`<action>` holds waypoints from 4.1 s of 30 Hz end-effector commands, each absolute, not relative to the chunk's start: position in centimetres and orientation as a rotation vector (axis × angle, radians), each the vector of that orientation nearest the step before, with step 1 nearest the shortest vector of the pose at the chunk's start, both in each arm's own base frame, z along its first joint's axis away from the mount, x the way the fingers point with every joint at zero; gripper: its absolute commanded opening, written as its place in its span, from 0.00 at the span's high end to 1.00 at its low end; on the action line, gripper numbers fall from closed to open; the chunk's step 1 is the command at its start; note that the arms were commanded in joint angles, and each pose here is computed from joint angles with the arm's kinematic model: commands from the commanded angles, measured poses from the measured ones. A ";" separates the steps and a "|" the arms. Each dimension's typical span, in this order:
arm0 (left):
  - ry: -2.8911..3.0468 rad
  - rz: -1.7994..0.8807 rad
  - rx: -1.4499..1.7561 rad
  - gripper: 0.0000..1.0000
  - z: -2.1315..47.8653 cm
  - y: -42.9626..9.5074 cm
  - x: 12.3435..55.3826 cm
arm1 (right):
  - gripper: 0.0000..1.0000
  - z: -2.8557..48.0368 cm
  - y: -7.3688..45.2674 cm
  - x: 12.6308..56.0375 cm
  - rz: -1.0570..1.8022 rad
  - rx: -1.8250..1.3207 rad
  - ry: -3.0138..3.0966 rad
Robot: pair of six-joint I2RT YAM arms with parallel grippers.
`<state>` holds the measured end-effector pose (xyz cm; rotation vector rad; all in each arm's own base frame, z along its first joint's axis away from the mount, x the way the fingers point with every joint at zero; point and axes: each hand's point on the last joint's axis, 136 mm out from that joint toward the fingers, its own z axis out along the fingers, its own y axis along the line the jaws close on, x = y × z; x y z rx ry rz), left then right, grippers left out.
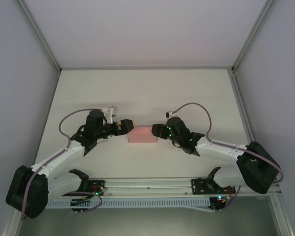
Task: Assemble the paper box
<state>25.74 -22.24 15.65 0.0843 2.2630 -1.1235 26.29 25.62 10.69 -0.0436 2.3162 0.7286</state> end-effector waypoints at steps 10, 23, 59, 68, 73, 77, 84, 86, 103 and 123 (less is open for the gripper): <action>2.355 -0.234 -0.228 0.00 17.1 -10.9 28.7 | 0.00 16.6 27.9 25.4 0.580 -0.743 2.177; 2.340 -0.038 -0.260 0.00 16.2 -8.1 28.6 | 0.00 12.8 31.2 23.0 0.387 -1.849 1.944; 2.363 0.009 -0.259 0.00 15.0 -7.6 28.5 | 0.69 11.9 30.3 33.5 -0.647 -1.666 1.576; 2.362 0.018 -0.265 0.00 14.9 -7.5 28.4 | 0.59 8.8 30.2 33.5 -0.625 -1.612 1.524; 2.357 0.013 -0.263 0.00 15.1 -7.5 28.4 | 0.43 6.3 28.7 31.8 -0.596 -1.666 1.614; 2.357 0.010 -0.263 0.00 15.1 -7.5 28.5 | 0.34 5.1 27.5 30.4 -0.579 -1.670 1.681; 2.357 -0.005 -0.261 0.00 15.0 -7.8 28.5 | 0.24 5.4 26.8 27.8 -0.482 -1.658 1.769; 2.354 -0.014 -0.257 0.00 15.1 -7.9 28.5 | 0.19 5.9 26.7 27.3 -0.455 -1.649 1.788; 1.991 0.034 -0.271 0.00 23.3 -6.0 31.2 | 0.00 24.5 22.6 29.3 -0.194 -0.949 1.724; 1.623 0.271 -0.213 0.00 17.1 1.8 33.7 | 0.00 15.6 1.3 36.5 -0.103 0.050 1.753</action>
